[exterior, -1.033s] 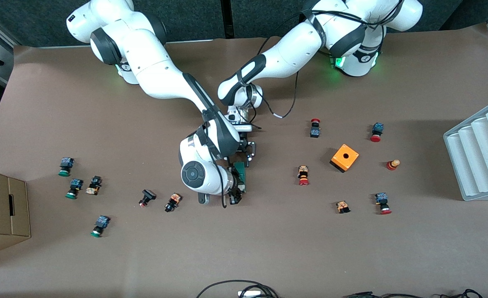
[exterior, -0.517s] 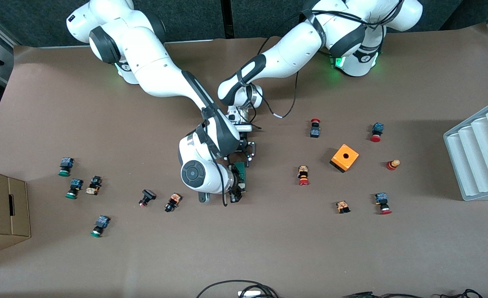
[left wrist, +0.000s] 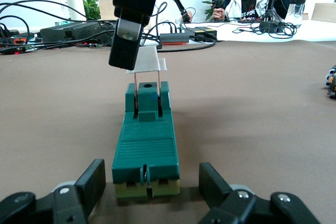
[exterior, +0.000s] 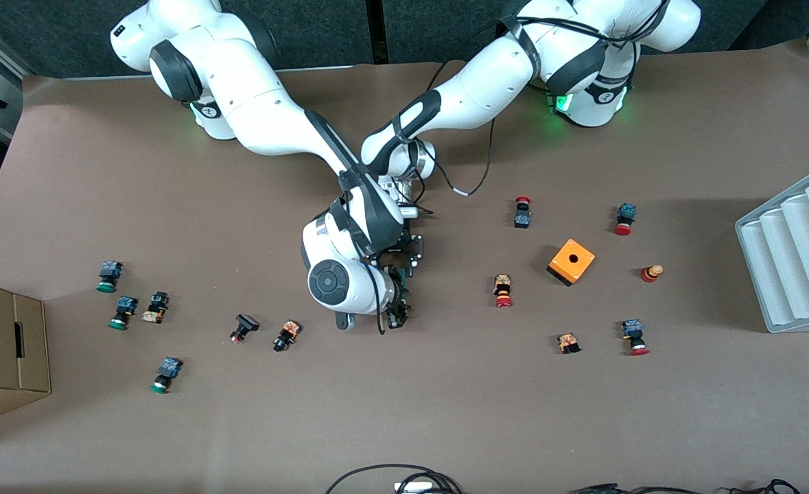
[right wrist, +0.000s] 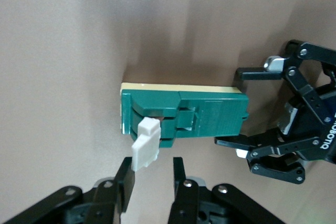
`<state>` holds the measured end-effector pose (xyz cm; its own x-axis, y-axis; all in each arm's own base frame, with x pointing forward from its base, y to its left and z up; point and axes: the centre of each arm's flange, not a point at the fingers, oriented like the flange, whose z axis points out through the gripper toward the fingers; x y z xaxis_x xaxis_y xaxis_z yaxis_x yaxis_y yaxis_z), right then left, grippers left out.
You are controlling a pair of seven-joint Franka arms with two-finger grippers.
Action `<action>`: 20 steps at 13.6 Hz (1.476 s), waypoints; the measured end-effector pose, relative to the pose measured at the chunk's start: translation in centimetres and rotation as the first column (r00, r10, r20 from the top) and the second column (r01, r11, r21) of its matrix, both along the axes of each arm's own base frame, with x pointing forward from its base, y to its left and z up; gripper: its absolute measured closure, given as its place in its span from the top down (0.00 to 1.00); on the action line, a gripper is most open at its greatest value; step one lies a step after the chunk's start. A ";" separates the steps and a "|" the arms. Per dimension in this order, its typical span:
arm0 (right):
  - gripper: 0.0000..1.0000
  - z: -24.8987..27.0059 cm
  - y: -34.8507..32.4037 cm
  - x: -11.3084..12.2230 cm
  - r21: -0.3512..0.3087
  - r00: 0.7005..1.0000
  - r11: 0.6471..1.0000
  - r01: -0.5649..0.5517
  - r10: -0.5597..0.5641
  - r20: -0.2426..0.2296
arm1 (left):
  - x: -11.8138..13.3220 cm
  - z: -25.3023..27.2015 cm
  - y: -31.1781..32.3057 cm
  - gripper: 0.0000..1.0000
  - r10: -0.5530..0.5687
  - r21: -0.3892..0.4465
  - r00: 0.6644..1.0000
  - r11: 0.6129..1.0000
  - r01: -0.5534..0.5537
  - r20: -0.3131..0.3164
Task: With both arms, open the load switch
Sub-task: 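Push the white lever down with the right gripper while the left gripper holds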
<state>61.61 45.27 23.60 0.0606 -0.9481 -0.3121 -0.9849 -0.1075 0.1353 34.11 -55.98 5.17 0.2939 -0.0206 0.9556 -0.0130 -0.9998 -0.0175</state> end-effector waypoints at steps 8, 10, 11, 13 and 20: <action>0.37 0.5 -0.4 -0.2 -0.007 1.000 1.000 -0.007 0.007 -0.014 | 0.0 0.0 0.0 0.81 0.000 0.001 1.000 1.000 0.000 0.000; 0.37 0.5 -0.6 -0.1 -0.011 1.000 1.000 -0.011 0.011 -0.018 | 0.0 0.0 0.0 0.81 0.000 0.001 1.000 1.000 0.000 0.000; 0.37 0.6 -0.8 0.0 -0.012 1.000 1.000 -0.012 0.012 -0.021 | 0.0 0.0 0.0 0.81 0.000 0.001 1.000 1.000 0.000 0.000; 0.37 0.6 -1.0 0.1 -0.012 1.000 1.000 -0.013 0.013 -0.023 | 0.0 0.0 0.0 0.81 0.000 0.002 1.000 1.000 0.000 0.000; 0.36 0.7 -1.2 -0.2 -0.015 0.999 1.000 -0.017 0.017 -0.029 | 0.0 0.0 0.0 0.81 -0.001 0.002 1.000 1.000 0.001 0.000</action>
<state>61.42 44.08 24.30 0.0678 -0.9517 -0.2995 -0.9786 -0.1219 0.1658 34.11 -55.98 5.17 0.2938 -0.0223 0.9556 -0.0136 -0.9997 -0.0192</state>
